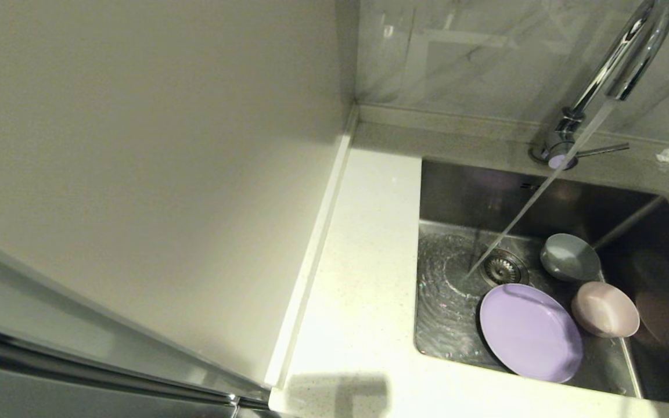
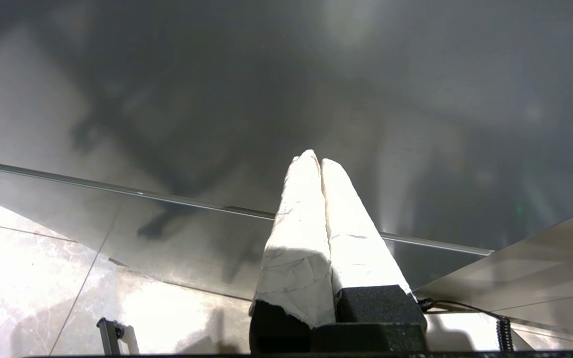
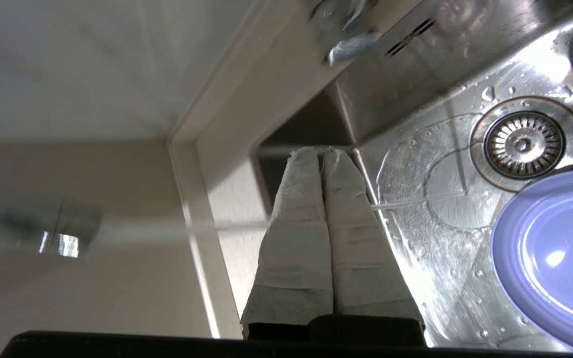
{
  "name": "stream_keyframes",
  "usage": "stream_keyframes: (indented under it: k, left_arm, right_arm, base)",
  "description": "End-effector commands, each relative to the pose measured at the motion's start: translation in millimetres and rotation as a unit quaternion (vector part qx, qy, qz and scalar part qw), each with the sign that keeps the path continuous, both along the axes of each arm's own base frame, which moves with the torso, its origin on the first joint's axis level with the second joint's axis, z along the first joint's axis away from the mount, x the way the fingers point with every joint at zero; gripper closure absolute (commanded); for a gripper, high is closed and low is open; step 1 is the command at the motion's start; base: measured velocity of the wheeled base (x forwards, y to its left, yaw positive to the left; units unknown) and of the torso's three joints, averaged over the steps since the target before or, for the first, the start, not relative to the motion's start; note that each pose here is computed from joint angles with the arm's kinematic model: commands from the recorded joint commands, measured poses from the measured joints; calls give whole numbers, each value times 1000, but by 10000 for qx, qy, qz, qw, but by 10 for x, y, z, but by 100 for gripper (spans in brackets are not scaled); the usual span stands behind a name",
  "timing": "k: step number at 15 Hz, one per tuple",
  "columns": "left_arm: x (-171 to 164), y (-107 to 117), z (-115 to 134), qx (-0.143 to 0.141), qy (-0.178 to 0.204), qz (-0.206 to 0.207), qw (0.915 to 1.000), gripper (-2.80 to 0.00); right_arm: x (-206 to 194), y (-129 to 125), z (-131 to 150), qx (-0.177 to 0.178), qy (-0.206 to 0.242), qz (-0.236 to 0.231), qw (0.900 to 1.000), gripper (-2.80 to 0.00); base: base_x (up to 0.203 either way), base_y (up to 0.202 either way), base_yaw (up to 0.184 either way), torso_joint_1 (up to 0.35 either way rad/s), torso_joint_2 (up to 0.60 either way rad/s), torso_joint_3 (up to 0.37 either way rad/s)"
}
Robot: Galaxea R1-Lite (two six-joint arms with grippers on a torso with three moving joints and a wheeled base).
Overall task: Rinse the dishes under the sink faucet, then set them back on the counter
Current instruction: Turn off the faucet
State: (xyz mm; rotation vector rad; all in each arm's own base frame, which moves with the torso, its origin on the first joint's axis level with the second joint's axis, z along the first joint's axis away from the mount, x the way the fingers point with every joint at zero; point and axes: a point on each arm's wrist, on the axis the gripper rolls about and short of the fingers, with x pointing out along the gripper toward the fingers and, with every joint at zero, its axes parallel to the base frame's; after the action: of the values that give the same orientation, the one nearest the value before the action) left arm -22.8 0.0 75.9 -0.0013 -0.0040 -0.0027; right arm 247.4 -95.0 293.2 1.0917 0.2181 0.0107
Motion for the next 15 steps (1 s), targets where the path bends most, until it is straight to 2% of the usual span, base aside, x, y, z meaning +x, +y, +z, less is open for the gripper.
stream_keyframes:
  k: [1,5,13,15]
  left_arm:
    - [2,0,-8,-1,12,0,10000,0]
    - [2,0,-8,-1,12,-1,10000,0]
    - [1,0,-4,-1,5,-2,10000,0]
    - [2,0,-8,-1,12,3,10000,0]
  right_arm:
    - [295,-264,-188,223,297,-120,9992,0]
    - [518,-423,-335,355,400,23,9986,0]
    - [764,-499,-187,507,60,599,9969,0]
    - [780,-500,-178,499,41,625,9968,0]
  base:
    - [0,0,0,0,0,0]
    - [0,0,0,0,0,0]
    - [0,0,0,0,0,0]
    - [0,0,0,0,0,0]
